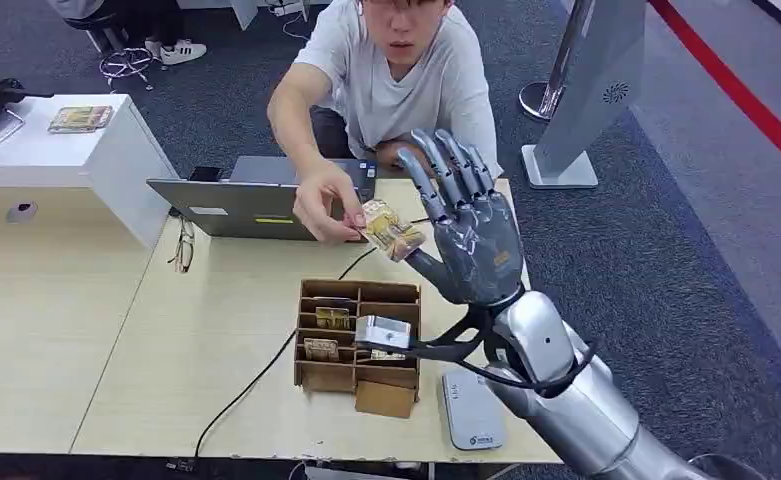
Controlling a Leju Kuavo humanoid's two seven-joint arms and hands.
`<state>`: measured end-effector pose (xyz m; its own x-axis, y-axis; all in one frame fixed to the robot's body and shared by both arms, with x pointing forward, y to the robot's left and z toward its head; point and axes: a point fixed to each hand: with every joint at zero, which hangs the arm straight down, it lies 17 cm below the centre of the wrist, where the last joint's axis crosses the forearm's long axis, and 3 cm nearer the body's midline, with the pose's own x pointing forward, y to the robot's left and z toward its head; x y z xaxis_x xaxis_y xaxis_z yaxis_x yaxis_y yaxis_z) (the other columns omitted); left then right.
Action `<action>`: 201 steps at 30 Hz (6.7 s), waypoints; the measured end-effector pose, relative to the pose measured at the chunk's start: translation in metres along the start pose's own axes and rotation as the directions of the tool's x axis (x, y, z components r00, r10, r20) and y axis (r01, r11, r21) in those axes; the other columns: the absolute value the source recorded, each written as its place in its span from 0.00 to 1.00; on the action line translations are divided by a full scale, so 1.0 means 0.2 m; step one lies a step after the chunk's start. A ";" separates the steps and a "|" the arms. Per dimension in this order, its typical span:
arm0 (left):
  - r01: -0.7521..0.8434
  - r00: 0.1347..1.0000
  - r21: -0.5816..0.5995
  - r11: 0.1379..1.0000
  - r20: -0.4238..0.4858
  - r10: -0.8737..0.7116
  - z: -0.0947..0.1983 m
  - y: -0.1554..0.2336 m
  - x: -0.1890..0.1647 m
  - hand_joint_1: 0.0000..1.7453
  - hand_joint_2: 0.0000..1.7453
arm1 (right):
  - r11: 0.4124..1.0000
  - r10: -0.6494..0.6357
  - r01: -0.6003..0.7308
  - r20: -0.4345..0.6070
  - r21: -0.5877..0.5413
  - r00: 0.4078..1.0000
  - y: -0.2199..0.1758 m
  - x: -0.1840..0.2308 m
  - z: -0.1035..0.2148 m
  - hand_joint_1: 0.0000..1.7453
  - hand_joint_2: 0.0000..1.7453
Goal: Pass the card to the sensor for recognition and then transmit it.
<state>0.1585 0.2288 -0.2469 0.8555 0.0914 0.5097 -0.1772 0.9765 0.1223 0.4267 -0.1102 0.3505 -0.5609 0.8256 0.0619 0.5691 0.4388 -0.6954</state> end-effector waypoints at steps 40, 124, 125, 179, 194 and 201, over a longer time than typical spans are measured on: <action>0.043 0.999 -0.031 0.999 0.031 -0.042 0.02 -0.06 0.03 0.00 0.00 | 0.998 0.063 -0.063 0.006 0.025 0.998 0.04 -0.02 0.02 1.00 1.00; -0.079 0.994 0.010 0.997 0.077 0.078 -0.01 -0.03 0.13 0.00 0.00 | -0.108 -0.709 0.912 -0.674 0.396 0.209 0.54 -0.07 0.95 1.00 1.00; -0.078 0.994 0.011 0.997 0.075 0.077 -0.01 -0.03 0.13 0.00 0.00 | -0.107 -0.705 0.911 -0.677 0.398 0.213 0.54 -0.08 0.96 1.00 1.00; -0.009 0.999 0.034 0.999 0.042 0.008 0.01 0.08 -0.03 0.00 0.00 | -0.030 -0.401 0.758 -0.703 0.651 0.588 0.64 -0.41 1.39 1.00 1.00; 0.004 0.998 0.017 1.000 0.068 -0.005 0.04 0.07 -0.02 0.00 0.00 | 0.038 -0.306 0.724 -0.682 0.689 0.664 0.70 -0.48 1.46 1.00 1.00; 0.013 0.997 0.005 1.000 0.078 -0.014 0.05 0.06 -0.01 0.00 0.00 | 0.031 -0.299 0.730 -0.690 0.683 0.659 0.71 -0.48 1.49 1.00 1.00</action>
<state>0.1497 0.2385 -0.2368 0.8170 0.0624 0.5733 -0.1680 0.9768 0.1331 0.3811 -0.2335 0.0326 -0.1248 0.6575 0.7431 -0.8025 0.3735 -0.4652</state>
